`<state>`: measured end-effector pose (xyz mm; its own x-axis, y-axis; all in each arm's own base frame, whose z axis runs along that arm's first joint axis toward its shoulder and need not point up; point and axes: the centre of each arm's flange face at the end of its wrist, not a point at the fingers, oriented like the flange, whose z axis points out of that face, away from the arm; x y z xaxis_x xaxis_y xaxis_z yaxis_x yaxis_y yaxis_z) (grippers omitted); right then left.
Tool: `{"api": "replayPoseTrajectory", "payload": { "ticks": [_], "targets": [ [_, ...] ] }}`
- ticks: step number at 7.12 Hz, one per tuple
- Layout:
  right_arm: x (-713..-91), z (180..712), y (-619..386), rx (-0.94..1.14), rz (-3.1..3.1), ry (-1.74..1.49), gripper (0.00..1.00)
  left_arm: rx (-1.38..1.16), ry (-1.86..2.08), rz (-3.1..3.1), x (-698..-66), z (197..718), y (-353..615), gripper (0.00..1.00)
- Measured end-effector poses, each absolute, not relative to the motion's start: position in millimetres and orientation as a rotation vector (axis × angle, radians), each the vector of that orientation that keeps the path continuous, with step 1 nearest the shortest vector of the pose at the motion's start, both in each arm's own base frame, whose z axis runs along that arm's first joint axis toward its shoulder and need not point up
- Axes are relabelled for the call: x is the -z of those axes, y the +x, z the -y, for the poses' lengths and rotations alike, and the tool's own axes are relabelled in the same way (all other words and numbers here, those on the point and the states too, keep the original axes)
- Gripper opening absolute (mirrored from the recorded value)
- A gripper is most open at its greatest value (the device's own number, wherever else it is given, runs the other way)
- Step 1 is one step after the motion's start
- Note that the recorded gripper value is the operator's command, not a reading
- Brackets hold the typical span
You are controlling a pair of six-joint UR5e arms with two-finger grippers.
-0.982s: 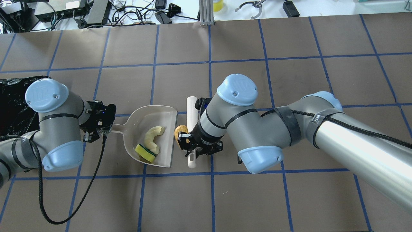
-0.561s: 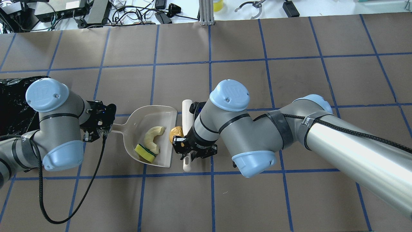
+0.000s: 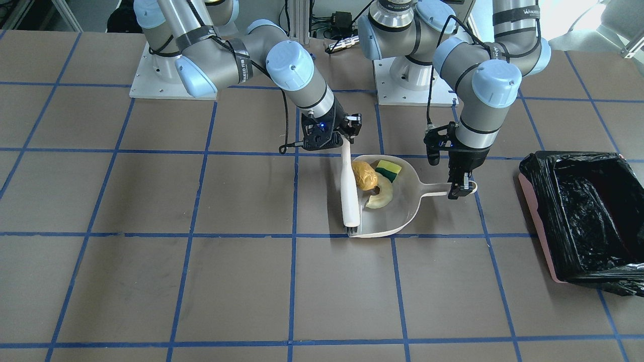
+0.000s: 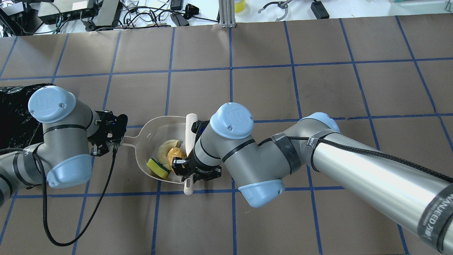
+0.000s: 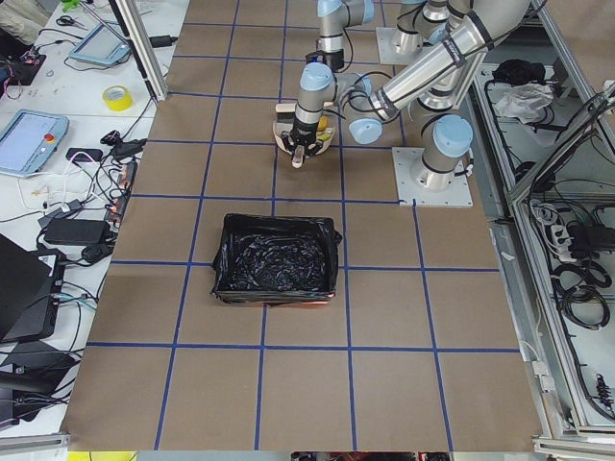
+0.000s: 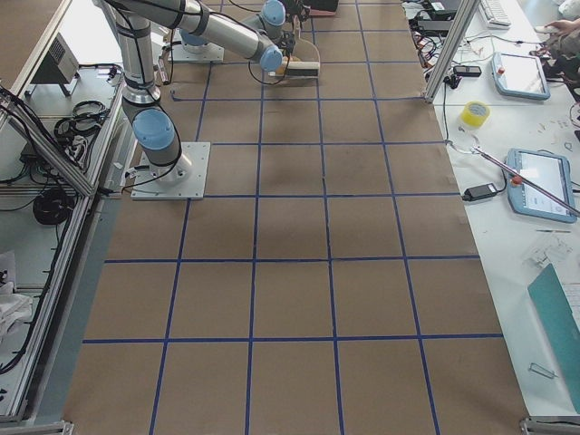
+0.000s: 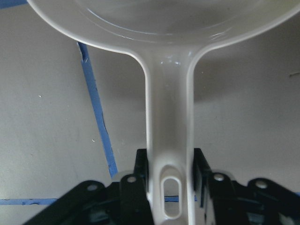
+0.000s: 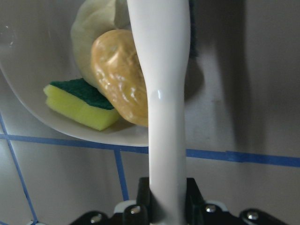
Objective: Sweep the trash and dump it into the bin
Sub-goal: 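Sweep the yellow potato into the dustpan with the brush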
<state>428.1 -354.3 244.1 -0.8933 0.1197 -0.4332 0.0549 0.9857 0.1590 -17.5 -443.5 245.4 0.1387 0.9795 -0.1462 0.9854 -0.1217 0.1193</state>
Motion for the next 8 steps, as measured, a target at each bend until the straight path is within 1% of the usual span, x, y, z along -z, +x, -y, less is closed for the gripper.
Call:
{"api": "replayPoseTrajectory", "payload": {
  "ticks": [4, 8],
  "targets": [
    [-258, 358, 471, -0.181, -2.657, 0.193, 0.00, 0.054, 2.223, -1.948, -246, 445, -17, 0.00],
    [-275, 390, 454, -0.170, -2.694, 0.193, 0.00, 0.059, 2.227, -1.953, -244, 448, -15, 0.00]
  ]
}}
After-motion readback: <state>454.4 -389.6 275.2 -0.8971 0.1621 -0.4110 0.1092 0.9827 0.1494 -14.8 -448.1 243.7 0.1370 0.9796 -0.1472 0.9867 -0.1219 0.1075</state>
